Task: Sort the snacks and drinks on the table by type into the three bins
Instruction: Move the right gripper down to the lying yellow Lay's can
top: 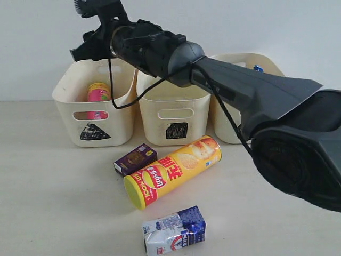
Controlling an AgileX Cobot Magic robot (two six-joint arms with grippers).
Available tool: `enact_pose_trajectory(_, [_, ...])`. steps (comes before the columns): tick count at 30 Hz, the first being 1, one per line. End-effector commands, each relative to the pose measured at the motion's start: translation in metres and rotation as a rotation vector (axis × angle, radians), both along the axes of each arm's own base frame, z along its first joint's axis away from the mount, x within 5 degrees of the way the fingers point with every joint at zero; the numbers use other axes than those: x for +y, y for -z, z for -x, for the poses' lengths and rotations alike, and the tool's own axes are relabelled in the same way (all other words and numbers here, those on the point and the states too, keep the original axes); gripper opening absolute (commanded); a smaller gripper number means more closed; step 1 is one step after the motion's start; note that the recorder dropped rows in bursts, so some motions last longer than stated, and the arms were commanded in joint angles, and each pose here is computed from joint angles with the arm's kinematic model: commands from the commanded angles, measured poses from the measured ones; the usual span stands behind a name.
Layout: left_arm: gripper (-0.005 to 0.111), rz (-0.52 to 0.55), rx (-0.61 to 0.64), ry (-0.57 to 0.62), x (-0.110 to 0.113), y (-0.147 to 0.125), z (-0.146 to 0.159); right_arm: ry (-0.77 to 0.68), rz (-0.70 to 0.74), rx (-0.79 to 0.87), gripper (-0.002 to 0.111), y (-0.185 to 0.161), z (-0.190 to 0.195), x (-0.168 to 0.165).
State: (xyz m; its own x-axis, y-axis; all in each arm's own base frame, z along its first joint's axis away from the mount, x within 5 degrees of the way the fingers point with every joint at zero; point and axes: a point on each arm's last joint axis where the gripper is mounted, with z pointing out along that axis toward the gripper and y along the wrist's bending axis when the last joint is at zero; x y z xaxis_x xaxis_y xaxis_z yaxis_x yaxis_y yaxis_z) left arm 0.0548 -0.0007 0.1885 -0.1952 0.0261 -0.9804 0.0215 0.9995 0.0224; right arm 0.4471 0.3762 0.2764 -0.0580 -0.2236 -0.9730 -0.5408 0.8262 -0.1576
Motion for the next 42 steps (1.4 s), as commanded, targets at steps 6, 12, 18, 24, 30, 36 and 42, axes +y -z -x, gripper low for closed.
enact_pose_trajectory(6, [0.004, 0.016, -0.006, -0.003, 0.0, 0.0, 0.0, -0.069, 0.348, 0.245, 0.0, -0.011, 0.04, 0.0])
enact_pose_trajectory(12, [0.004, 0.016, -0.006, -0.003, 0.0, 0.0, 0.0, -0.443, 0.619, 0.432, 0.0, -0.013, 0.079, -0.004])
enact_pose_trajectory(18, [0.004, 0.016, -0.006, -0.003, 0.0, 0.0, 0.0, -0.693, 0.751, 0.456, 0.0, -0.008, 0.098, -0.006])
enact_pose_trajectory(24, [0.004, 0.016, -0.006, -0.003, 0.0, 0.0, 0.0, -0.776, 0.788, 0.464, 0.0, 0.006, 0.103, -0.004])
enact_pose_trajectory(30, [0.004, 0.016, -0.006, -0.003, 0.0, 0.0, 0.0, -0.85, 0.86, 0.483, 0.0, 0.017, 0.115, -0.015])
enact_pose_trajectory(36, [0.004, 0.016, -0.006, -0.003, 0.0, 0.0, 0.0, -0.96, 1.041, 0.433, 0.0, 0.024, 0.131, -0.04])
enact_pose_trajectory(42, [0.004, 0.016, -0.006, -0.003, 0.0, 0.0, 0.0, -1.039, 1.331, 0.348, 0.0, 0.039, 0.134, -0.067])
